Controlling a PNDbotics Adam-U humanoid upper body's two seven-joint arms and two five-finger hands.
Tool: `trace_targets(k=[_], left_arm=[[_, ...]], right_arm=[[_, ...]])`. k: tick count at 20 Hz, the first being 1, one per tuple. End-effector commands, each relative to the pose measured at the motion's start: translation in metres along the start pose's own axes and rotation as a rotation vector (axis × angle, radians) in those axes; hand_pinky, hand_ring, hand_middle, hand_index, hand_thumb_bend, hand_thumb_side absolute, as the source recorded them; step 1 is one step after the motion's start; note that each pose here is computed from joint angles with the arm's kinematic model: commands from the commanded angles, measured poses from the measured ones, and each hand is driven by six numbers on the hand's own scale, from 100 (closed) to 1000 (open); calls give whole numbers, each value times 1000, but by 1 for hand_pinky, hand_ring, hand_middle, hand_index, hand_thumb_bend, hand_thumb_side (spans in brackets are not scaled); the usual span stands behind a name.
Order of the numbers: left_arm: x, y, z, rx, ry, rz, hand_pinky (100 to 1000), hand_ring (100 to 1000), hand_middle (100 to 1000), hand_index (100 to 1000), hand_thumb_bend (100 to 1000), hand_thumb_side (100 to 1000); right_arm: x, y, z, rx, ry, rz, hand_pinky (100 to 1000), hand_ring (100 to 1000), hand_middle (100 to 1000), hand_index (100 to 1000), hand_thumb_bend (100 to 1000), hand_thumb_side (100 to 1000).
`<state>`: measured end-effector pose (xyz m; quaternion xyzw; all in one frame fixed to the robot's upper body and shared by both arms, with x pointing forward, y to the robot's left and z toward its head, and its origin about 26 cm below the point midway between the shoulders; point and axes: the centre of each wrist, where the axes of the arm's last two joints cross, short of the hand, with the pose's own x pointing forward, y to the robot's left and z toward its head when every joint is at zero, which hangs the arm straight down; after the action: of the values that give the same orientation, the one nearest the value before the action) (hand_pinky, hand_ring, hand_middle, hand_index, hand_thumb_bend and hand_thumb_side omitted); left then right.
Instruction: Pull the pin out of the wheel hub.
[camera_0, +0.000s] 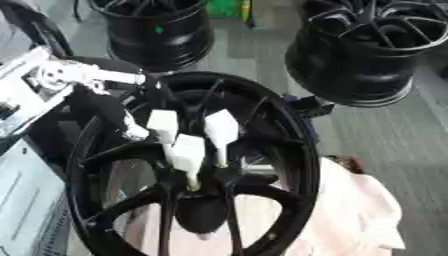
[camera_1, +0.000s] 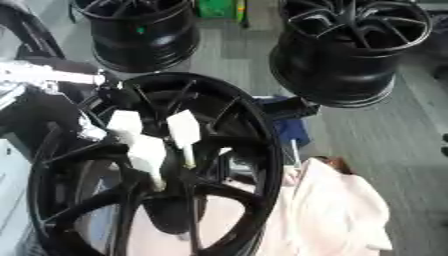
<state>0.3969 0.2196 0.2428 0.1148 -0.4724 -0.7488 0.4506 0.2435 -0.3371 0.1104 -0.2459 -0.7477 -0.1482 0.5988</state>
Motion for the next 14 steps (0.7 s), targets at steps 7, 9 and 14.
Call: trace_targets(k=[7, 9, 14], left_arm=[[-4, 5, 0, 5, 35, -23, 823, 820, 758, 902, 433, 368], [-5, 4, -2, 2, 37, -21, 819, 815, 750, 898, 426, 363], [-9, 2, -4, -3, 47, -16, 806, 793, 713, 876, 406, 339]], right_arm=[[7, -1, -2, 6, -25, -15, 712, 717, 744, 764, 100, 799], [7, -1, -1, 7, -24, -15, 712, 717, 745, 765, 100, 799], [7, 0, -1, 10, -23, -17, 712, 717, 745, 765, 100, 800]])
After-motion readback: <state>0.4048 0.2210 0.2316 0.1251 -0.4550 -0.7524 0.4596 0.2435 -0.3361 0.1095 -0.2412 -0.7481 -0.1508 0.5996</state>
